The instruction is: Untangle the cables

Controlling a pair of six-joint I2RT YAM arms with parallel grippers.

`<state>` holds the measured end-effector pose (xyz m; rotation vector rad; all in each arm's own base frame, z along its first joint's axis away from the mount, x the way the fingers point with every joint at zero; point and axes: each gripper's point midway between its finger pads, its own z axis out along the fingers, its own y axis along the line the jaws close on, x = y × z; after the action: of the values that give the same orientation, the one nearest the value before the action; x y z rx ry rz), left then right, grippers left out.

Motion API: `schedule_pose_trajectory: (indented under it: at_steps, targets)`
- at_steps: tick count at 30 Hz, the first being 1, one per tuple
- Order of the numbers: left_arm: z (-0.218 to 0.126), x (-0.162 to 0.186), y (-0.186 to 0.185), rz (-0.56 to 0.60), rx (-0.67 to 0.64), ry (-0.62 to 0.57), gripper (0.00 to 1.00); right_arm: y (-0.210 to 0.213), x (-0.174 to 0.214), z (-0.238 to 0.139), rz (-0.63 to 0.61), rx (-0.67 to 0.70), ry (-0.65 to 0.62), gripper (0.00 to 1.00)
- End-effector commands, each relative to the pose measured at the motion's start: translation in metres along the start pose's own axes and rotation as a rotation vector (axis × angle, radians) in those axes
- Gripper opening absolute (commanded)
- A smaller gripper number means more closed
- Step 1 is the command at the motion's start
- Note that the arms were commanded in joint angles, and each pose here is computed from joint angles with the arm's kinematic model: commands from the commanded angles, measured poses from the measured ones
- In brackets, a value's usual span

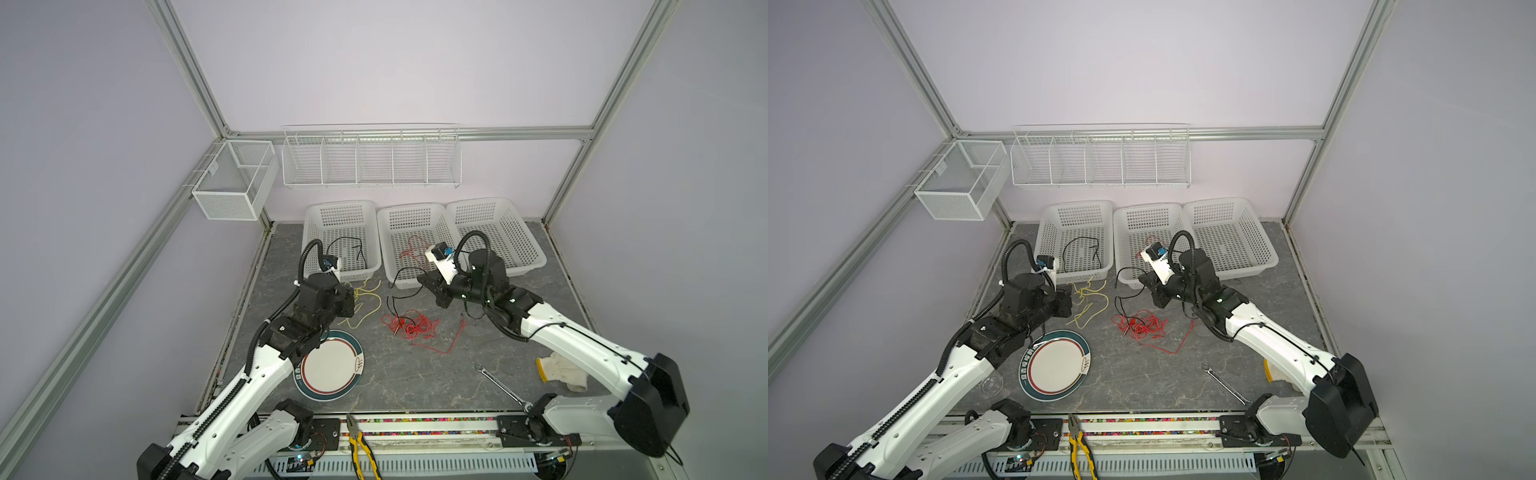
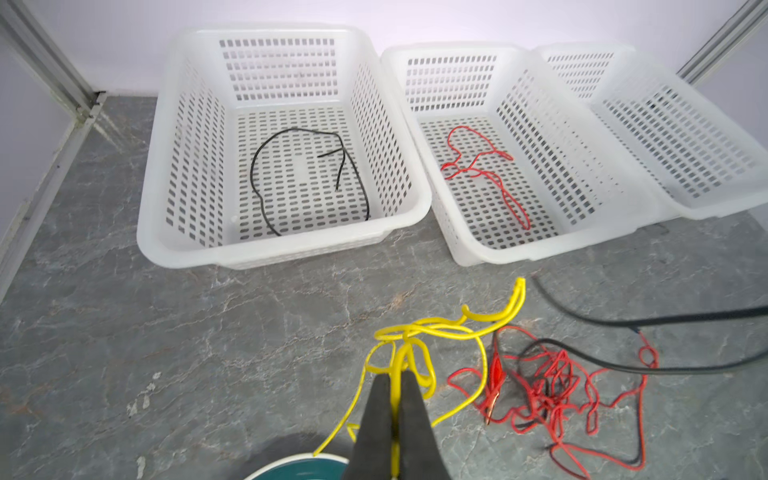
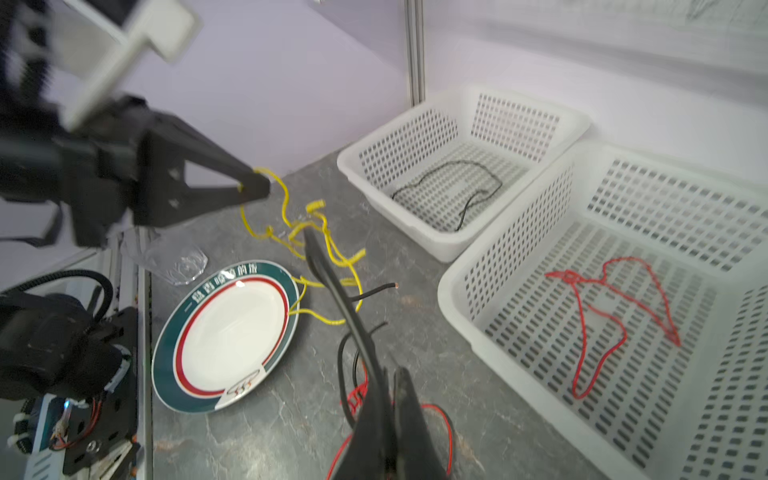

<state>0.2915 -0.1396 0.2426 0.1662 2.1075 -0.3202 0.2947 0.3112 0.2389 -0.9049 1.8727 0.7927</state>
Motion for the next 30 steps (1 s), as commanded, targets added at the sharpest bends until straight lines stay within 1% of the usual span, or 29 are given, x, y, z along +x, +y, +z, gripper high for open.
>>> schedule_pose_trajectory:
  at_steps: [1, 7, 12, 13, 15, 16, 19, 23, 27, 30]
  targets:
    - [-0.014, -0.034, -0.012, 0.005, 0.05, -0.088, 0.0, 0.002, 0.038, 0.019, 0.06, -0.038, 0.098, 0.07]
    - [-0.019, -0.056, -0.024, 0.014, 0.102, -0.125, 0.0, -0.013, 0.089, 0.05, 0.152, -0.005, 0.244, 0.08]
    - [-0.022, -0.064, -0.036, 0.012, 0.164, -0.145, 0.0, -0.026, 0.104, 0.059, 0.187, 0.055, 0.294, 0.13]
    - [-0.023, -0.066, -0.038, 0.011, 0.174, -0.149, 0.0, -0.026, 0.102, 0.059, 0.184, 0.057, 0.292, 0.17]
    - [-0.023, -0.065, -0.041, 0.005, 0.192, -0.143, 0.0, -0.023, 0.095, 0.057, 0.165, 0.046, 0.282, 0.36]
    - [-0.022, -0.065, -0.043, 0.002, 0.202, -0.139, 0.0, -0.02, 0.091, 0.055, 0.149, 0.041, 0.275, 0.43]
    - [-0.021, -0.065, -0.05, -0.008, 0.238, -0.134, 0.0, -0.013, 0.074, 0.048, 0.105, 0.026, 0.236, 0.55]
    - [-0.018, -0.063, -0.059, -0.013, 0.27, -0.127, 0.0, 0.001, 0.048, 0.035, 0.074, -0.009, 0.159, 0.6]
    - [-0.015, -0.063, -0.064, -0.025, 0.292, -0.122, 0.0, 0.015, 0.016, 0.021, 0.074, -0.057, 0.067, 0.66]
    - [-0.014, -0.064, -0.067, -0.03, 0.308, -0.121, 0.0, 0.024, -0.002, 0.018, 0.082, -0.101, 0.03, 0.69]
